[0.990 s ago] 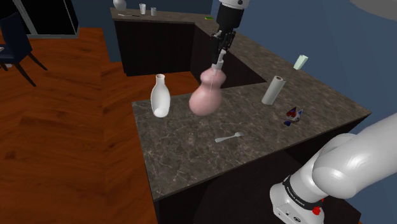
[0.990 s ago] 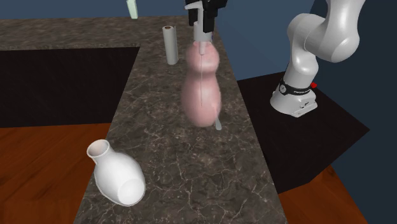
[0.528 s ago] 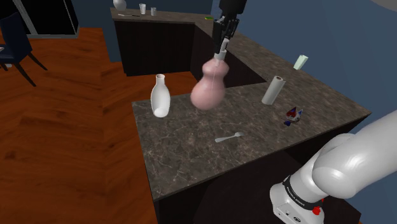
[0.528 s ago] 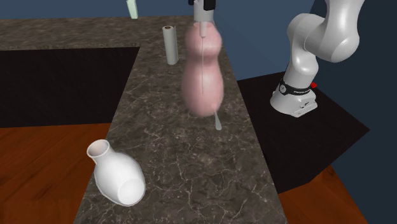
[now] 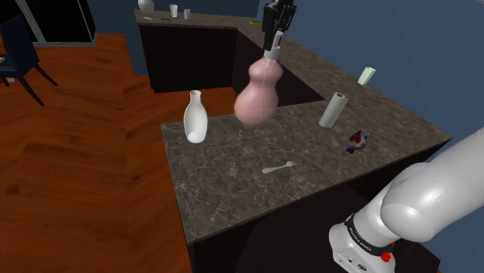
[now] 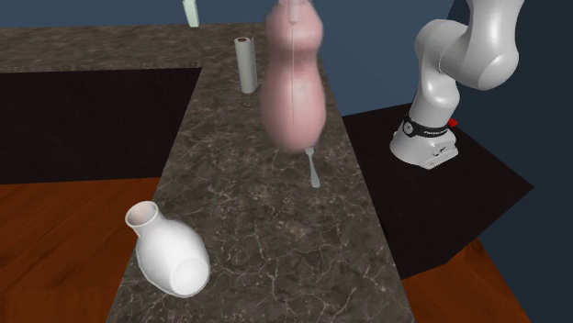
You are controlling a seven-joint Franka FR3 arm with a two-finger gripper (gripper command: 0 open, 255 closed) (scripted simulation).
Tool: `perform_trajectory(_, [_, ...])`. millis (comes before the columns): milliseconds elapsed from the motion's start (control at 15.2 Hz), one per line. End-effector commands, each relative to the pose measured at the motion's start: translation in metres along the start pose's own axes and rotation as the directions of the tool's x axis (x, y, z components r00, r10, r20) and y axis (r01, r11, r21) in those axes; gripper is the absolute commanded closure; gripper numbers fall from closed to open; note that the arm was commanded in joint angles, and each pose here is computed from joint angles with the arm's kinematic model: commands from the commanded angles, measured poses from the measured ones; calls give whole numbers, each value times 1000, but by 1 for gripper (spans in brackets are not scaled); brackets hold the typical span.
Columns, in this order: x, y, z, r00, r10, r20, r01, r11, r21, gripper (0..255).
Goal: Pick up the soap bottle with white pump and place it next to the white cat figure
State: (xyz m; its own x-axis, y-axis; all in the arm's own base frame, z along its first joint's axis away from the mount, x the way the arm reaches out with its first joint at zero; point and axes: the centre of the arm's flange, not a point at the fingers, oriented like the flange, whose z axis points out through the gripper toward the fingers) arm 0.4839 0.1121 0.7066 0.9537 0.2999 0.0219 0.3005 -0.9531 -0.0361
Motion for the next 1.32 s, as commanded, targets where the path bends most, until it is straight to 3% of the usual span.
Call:
perform_trajectory(0, [0, -1, -11, 1000, 0, -1, 0, 1000, 0, 255])
perform_trajectory(1122, [2, -4, -101, 1000, 0, -1, 0, 1000, 0, 255])
perform_trajectory(1254, [-16, 15, -102, 1000, 0, -1, 0, 1000, 0, 255])
